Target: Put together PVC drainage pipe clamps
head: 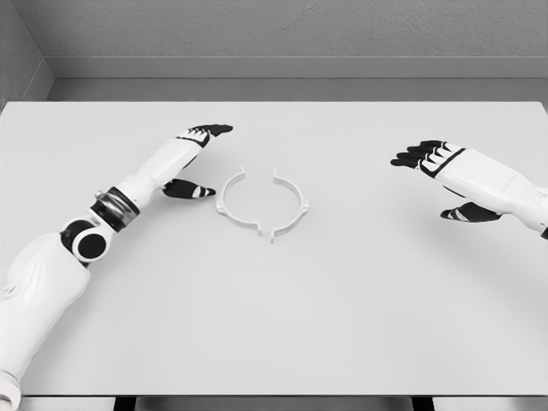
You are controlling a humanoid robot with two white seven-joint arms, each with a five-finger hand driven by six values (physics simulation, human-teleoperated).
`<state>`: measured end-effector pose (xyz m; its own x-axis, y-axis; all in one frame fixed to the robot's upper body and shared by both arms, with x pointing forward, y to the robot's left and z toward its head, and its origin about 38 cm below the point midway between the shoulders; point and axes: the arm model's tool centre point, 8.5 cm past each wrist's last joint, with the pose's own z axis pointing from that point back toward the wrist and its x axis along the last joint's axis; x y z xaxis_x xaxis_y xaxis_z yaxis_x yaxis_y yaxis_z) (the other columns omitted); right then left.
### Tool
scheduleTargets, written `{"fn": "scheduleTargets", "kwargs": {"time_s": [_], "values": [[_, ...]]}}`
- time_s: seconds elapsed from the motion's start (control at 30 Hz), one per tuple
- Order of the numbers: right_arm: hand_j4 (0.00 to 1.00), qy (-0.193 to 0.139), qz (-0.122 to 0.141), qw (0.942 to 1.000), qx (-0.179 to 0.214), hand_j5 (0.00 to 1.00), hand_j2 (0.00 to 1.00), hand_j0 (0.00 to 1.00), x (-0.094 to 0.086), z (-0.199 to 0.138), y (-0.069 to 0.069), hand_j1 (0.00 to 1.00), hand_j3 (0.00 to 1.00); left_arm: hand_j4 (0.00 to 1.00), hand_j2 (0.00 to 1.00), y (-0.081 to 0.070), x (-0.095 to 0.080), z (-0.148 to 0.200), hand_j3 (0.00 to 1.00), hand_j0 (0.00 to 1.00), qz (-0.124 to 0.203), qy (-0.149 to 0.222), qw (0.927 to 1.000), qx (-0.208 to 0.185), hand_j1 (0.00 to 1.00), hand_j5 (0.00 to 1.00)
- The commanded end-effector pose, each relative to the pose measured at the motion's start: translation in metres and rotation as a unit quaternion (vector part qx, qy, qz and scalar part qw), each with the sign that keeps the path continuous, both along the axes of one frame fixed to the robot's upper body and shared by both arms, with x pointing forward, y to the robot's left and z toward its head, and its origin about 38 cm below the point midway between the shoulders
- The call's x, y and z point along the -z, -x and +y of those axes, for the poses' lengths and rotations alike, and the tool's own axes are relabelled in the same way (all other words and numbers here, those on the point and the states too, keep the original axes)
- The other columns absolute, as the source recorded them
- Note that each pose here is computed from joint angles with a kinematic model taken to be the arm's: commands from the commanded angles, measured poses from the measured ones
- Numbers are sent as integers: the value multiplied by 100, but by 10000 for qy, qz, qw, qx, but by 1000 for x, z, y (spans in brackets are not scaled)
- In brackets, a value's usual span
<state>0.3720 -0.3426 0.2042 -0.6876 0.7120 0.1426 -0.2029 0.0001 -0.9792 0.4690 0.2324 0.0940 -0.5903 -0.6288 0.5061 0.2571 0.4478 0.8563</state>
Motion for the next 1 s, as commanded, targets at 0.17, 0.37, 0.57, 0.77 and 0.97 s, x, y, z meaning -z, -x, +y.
{"fn": "scheduleTargets", "kwargs": {"time_s": [0.17, 0.37, 0.57, 0.77, 0.97], "values": [[100, -39, 1, 10000, -1, 100, 100, 100, -1, 0, 0, 100, 100, 100, 100, 1, 1, -8, 100, 100, 19, 89, 10000, 33, 100, 100], [100, -40, -4, 10000, 4, 100, 100, 100, -1, 0, 0, 100, 100, 100, 100, 3, 3, -13, 100, 100, 25, 150, 9999, 77, 100, 100], [100, -40, -4, 10000, 4, 100, 100, 100, -1, 0, 0, 100, 100, 100, 100, 3, 3, -17, 100, 100, 22, 181, 9998, 100, 100, 100], [100, -33, 0, 10000, 11, 100, 100, 100, -1, -1, 0, 100, 100, 100, 100, 4, 4, -25, 100, 100, 34, 255, 9996, 140, 100, 100], [100, -40, -4, 10000, 4, 100, 100, 100, -1, 0, 0, 100, 100, 100, 100, 4, 4, -35, 100, 100, 38, 341, 9992, 189, 100, 100]]}}
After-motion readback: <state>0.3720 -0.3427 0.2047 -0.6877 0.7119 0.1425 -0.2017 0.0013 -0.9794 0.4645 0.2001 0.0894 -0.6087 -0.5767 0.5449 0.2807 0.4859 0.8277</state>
